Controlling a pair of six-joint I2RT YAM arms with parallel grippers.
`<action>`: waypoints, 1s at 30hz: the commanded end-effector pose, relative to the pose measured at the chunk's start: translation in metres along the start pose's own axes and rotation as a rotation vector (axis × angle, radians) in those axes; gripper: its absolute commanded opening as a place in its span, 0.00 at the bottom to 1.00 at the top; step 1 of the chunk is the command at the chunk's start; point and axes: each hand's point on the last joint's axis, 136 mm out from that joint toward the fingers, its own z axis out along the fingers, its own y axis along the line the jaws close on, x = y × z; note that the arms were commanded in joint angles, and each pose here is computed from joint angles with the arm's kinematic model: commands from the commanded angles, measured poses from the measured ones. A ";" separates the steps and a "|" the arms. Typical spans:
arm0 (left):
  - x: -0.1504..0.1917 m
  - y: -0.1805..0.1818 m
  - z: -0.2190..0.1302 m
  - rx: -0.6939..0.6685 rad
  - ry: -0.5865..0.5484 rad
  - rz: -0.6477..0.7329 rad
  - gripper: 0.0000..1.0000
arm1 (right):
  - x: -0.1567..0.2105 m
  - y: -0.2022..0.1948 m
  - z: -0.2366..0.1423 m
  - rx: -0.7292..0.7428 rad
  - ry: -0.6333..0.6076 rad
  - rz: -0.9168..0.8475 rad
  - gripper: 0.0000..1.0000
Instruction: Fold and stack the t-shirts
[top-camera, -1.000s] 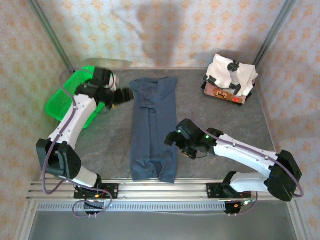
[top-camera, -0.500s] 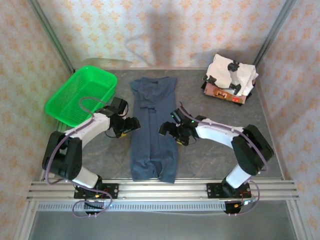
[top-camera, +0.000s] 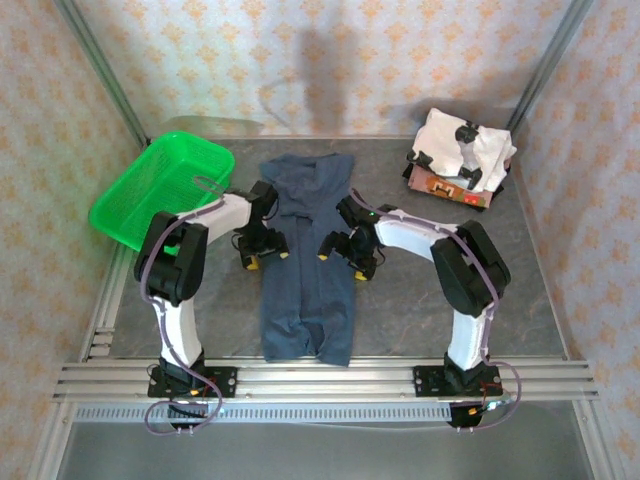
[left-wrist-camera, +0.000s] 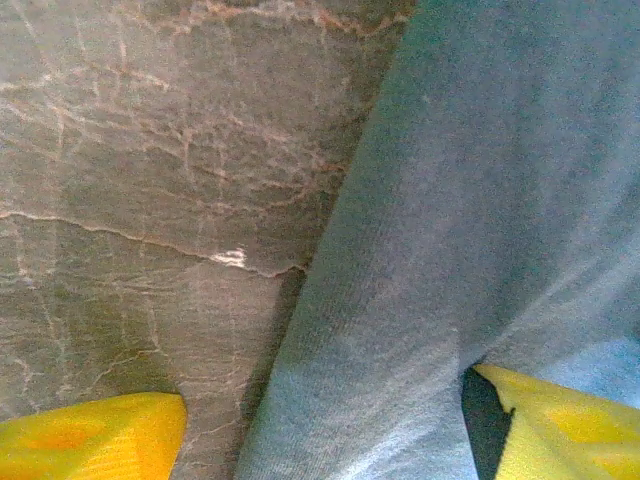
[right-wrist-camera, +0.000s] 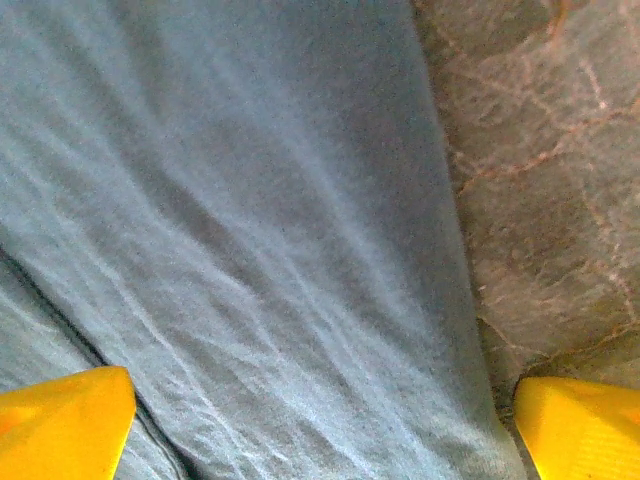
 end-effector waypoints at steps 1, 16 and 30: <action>-0.066 -0.036 0.015 0.065 -0.173 0.095 0.75 | -0.066 0.019 0.015 -0.068 -0.171 -0.054 0.98; -0.119 -0.083 -0.013 0.117 -0.180 0.113 0.75 | -0.124 0.038 0.010 0.030 -0.129 -0.031 0.91; -0.081 -0.006 -0.096 0.205 -0.318 -0.018 0.86 | -0.082 0.043 -0.065 -0.115 -0.191 -0.121 0.96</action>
